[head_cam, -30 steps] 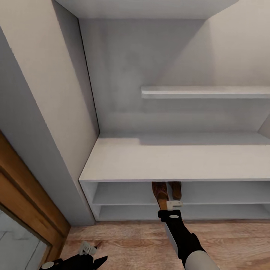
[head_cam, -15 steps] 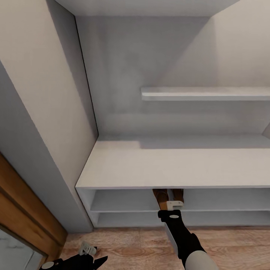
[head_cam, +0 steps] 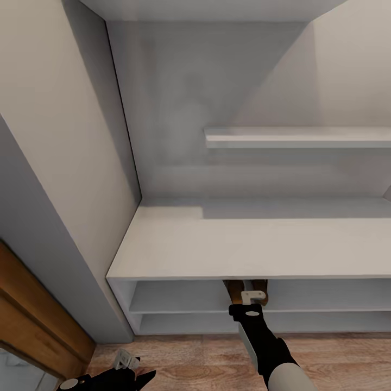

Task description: Pick up the two gym shoes and the two sandals from the corridor floor and place them onto the hallstand (shoe rack) in the corridor, making sure they are on the rack and not on the floor. Arrange them so the two gym shoes are next to each other and the two sandals are next to each other.

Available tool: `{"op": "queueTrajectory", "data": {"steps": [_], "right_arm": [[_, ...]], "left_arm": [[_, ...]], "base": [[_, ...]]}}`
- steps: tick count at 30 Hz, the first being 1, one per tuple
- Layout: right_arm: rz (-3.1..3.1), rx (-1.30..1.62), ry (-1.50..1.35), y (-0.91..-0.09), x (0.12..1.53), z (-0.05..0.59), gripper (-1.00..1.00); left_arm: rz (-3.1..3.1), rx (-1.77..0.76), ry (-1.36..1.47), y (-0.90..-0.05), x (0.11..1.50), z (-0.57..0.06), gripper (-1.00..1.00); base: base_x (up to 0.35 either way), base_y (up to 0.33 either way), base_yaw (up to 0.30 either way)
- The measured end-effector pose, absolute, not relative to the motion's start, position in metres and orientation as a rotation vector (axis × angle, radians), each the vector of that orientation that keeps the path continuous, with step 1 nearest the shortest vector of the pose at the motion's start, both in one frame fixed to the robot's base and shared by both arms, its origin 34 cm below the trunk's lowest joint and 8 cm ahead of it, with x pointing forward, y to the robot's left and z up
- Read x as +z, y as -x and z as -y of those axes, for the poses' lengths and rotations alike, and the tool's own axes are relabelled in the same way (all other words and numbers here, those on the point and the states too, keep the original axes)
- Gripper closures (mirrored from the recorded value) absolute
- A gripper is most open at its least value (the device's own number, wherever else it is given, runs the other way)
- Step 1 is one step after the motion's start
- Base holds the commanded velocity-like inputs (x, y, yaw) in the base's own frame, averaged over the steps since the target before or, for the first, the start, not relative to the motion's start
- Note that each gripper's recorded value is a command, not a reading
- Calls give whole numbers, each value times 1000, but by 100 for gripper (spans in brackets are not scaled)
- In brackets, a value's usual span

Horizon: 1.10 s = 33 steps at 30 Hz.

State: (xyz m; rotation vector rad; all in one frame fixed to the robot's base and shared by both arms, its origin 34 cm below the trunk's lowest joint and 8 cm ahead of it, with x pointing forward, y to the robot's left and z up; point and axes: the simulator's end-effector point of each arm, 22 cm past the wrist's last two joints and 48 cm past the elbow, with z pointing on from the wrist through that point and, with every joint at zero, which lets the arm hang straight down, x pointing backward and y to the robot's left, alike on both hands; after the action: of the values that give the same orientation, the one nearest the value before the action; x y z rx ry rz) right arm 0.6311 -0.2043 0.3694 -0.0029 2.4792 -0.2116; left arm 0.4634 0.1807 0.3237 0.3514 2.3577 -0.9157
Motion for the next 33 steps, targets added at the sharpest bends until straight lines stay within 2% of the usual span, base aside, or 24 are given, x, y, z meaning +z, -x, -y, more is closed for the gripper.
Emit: {"op": "queueTrajectory", "data": {"steps": [22,33], "right_arm": [[-2479,-210,4,-631,370,204,100],[-2479,-210,4,-631,369,204,100]], "left_arm": [[-2355,-917,-349,-464,324,-180,-100],[-2355,-917,-350,-463,324,-180,-100]], "base": [[71,0,0],[9,0,0]]}}
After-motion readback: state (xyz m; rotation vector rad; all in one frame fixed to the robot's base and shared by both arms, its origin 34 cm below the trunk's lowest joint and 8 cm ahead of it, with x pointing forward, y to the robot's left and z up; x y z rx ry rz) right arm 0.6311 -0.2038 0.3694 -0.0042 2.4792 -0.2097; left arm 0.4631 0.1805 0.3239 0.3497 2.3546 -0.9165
